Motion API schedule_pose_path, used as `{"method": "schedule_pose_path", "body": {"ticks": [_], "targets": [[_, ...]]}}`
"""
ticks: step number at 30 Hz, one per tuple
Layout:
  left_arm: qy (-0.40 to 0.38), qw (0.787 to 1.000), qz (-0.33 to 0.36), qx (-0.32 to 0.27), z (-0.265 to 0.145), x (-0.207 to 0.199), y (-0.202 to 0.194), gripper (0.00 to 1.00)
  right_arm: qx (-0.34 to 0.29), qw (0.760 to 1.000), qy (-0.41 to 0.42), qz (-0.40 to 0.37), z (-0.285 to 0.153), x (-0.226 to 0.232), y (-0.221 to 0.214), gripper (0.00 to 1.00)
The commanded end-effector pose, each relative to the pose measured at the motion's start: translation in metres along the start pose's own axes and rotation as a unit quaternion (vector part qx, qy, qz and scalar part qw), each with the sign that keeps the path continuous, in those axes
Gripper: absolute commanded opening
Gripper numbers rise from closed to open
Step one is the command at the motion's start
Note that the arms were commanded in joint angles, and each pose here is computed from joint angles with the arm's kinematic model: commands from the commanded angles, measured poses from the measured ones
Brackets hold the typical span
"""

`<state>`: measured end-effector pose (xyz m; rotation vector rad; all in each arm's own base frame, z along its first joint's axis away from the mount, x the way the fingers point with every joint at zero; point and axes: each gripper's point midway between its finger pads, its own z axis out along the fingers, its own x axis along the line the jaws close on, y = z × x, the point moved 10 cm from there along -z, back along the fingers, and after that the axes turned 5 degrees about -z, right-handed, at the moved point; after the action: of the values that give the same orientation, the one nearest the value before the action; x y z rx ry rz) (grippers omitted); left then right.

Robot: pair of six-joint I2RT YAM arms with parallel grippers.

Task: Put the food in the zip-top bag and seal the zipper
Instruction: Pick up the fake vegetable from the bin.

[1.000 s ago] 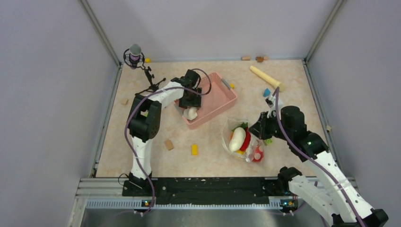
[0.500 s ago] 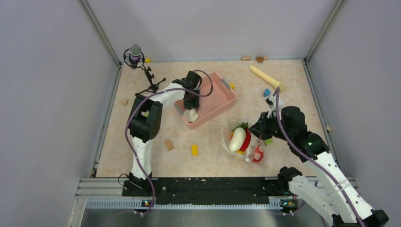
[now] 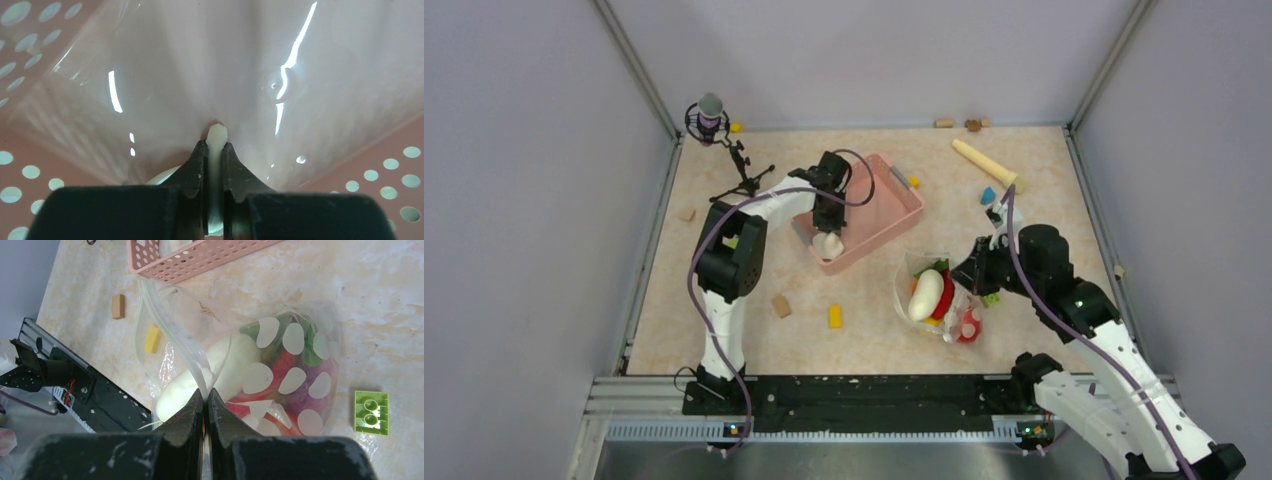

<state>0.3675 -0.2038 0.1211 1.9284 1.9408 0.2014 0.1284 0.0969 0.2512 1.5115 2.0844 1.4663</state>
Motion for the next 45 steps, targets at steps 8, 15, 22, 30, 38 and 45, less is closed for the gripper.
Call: {"method": "schedule_pose_path", "body": {"ticks": [8,15,22,30,38,45], "targets": [[-0.024,0.999,-0.008,-0.042,-0.052,-0.011,0.009,0.00,-0.023,1.000,-0.006,-0.011,-0.002,-0.001,0.004,0.05],[-0.052,0.993,0.003,-0.110,-0.100,-0.026,0.014,0.00,-0.023,1.000,-0.007,-0.011,-0.002,-0.001,0.003,0.05],[-0.139,0.973,0.088,-0.162,-0.157,-0.062,-0.002,0.00,-0.023,1.000,-0.008,-0.011,-0.002,-0.001,0.003,0.05],[-0.330,0.876,0.286,-0.207,-0.220,-0.113,-0.065,0.00,-0.022,1.000,-0.007,-0.010,-0.002,-0.001,0.003,0.05],[-0.448,0.800,0.305,-0.257,-0.246,-0.130,-0.098,0.00,-0.019,1.000,-0.007,-0.003,0.000,-0.002,0.002,0.05],[-0.567,0.716,0.306,-0.269,-0.244,-0.161,-0.120,0.00,-0.007,1.000,0.004,0.015,0.007,-0.001,0.000,0.05]]}}
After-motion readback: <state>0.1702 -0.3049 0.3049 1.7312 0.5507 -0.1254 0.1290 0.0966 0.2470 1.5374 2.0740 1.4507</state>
